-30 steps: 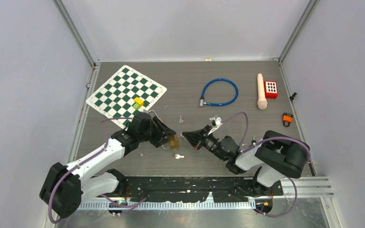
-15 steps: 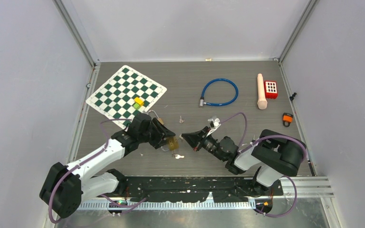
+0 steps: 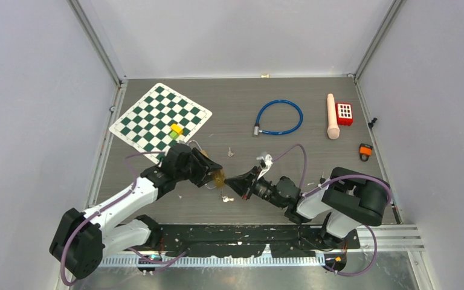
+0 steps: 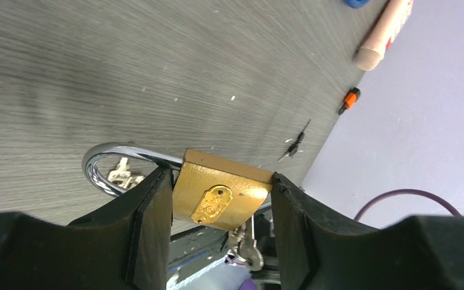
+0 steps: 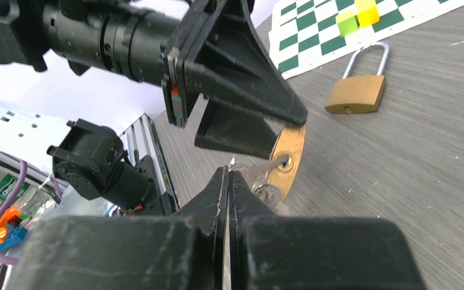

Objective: Unlock with the key

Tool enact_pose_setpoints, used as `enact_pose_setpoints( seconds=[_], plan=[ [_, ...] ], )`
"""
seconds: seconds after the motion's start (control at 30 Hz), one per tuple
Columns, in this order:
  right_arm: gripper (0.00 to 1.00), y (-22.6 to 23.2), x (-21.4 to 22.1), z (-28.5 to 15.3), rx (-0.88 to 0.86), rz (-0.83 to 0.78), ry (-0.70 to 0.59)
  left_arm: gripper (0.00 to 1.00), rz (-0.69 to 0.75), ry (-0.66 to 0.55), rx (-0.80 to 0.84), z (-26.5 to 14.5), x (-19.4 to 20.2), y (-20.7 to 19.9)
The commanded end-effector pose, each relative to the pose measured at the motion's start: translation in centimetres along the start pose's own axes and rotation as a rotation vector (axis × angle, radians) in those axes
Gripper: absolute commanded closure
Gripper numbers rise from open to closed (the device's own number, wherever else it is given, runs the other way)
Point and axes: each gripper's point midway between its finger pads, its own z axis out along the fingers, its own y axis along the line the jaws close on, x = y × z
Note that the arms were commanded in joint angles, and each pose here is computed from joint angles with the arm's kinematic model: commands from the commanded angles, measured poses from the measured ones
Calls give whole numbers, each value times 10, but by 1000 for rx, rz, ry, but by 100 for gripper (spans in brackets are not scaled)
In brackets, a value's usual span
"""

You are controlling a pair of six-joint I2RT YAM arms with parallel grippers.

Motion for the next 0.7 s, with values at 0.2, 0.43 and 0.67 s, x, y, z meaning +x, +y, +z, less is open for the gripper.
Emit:
enact_pose_setpoints(
  seconds=[0.2, 0.43, 0.67],
  plan=[
    [95, -22, 4, -2, 91, -30, 15, 100, 93, 6, 291, -36, 1, -80],
    [95, -34, -23, -11, 121, -3, -33, 100, 232, -109, 144, -33, -19, -52],
    [78, -59, -12, -30, 352, -100, 281, 100, 474, -224, -166, -37, -54, -11]
  ],
)
